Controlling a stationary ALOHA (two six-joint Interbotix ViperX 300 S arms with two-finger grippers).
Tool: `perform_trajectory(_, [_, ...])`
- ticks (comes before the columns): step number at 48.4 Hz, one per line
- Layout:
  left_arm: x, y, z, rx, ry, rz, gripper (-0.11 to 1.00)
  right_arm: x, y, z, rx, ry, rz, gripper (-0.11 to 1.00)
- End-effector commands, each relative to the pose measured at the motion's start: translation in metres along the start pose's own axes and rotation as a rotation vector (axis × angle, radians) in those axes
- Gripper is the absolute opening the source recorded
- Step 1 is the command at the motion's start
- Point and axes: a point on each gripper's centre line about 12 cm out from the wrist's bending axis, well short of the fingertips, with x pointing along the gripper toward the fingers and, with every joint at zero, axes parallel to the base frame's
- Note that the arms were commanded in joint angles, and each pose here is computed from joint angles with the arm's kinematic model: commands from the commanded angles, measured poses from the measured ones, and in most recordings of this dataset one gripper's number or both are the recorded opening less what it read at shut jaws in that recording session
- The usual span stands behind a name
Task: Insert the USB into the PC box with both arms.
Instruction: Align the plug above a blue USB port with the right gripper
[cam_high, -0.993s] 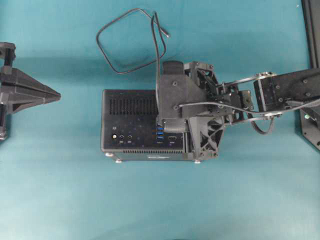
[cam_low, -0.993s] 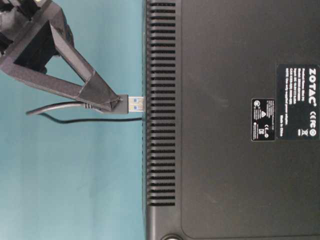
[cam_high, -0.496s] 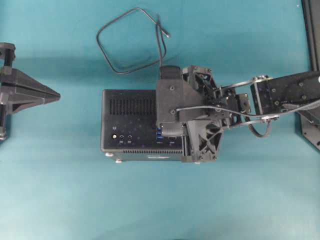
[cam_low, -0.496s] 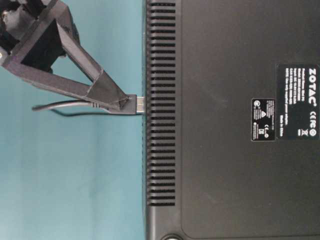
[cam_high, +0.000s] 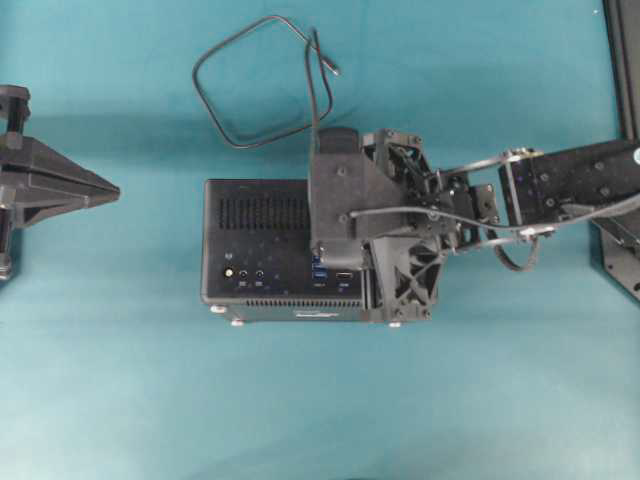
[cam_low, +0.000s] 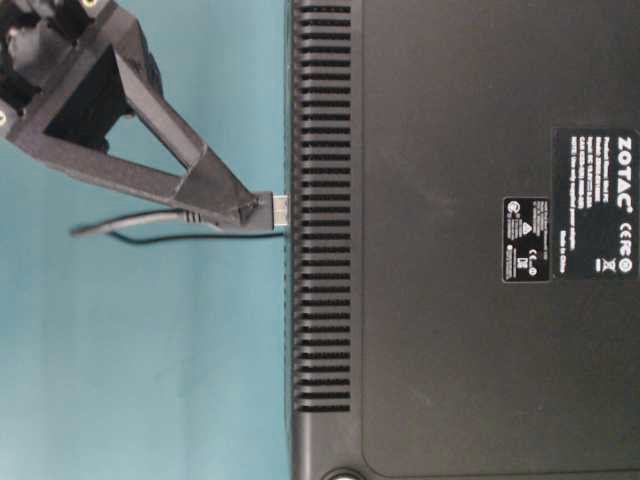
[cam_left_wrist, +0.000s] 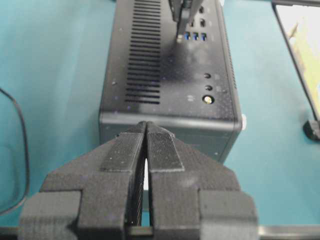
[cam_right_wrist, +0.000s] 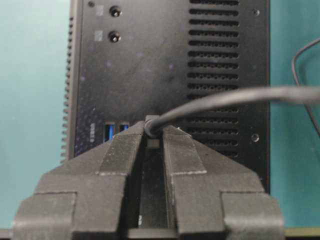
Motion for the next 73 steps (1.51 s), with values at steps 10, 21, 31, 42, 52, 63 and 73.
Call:
perform_trajectory(10, [0.0, -0.001, 0.005, 0.002, -0.017, -0.002, 0.0, -0.004, 0.004, 0.003, -0.018, -0.01, 0.006, 0.13])
perform_trajectory(21, [0.0, 0.0, 0.004, 0.003, -0.015, -0.001, 0.0, -0.008, 0.012, 0.006, -0.023, -0.018, 0.022, 0.13])
perform_trajectory(31, [0.0, 0.0, 0.003, 0.003, -0.014, -0.001, 0.0, -0.008, 0.008, 0.005, -0.02, -0.004, 0.009, 0.13])
perform_trajectory(42, [-0.003, 0.0, 0.006, 0.004, -0.029, -0.001, 0.0, -0.011, 0.004, 0.007, -0.022, -0.017, 0.001, 0.13])
perform_trajectory(52, [-0.003, -0.001, 0.005, 0.003, -0.044, -0.004, 0.0, -0.013, 0.004, 0.009, -0.019, -0.033, 0.002, 0.19])
perform_trajectory(63, [-0.002, 0.0, 0.003, 0.001, -0.04, -0.003, 0.0, -0.015, 0.003, 0.013, -0.017, -0.042, -0.001, 0.46])
perform_trajectory(73, [-0.002, 0.0, 0.003, 0.001, -0.041, -0.003, 0.0, -0.018, 0.003, 0.016, -0.016, -0.048, -0.001, 0.68])
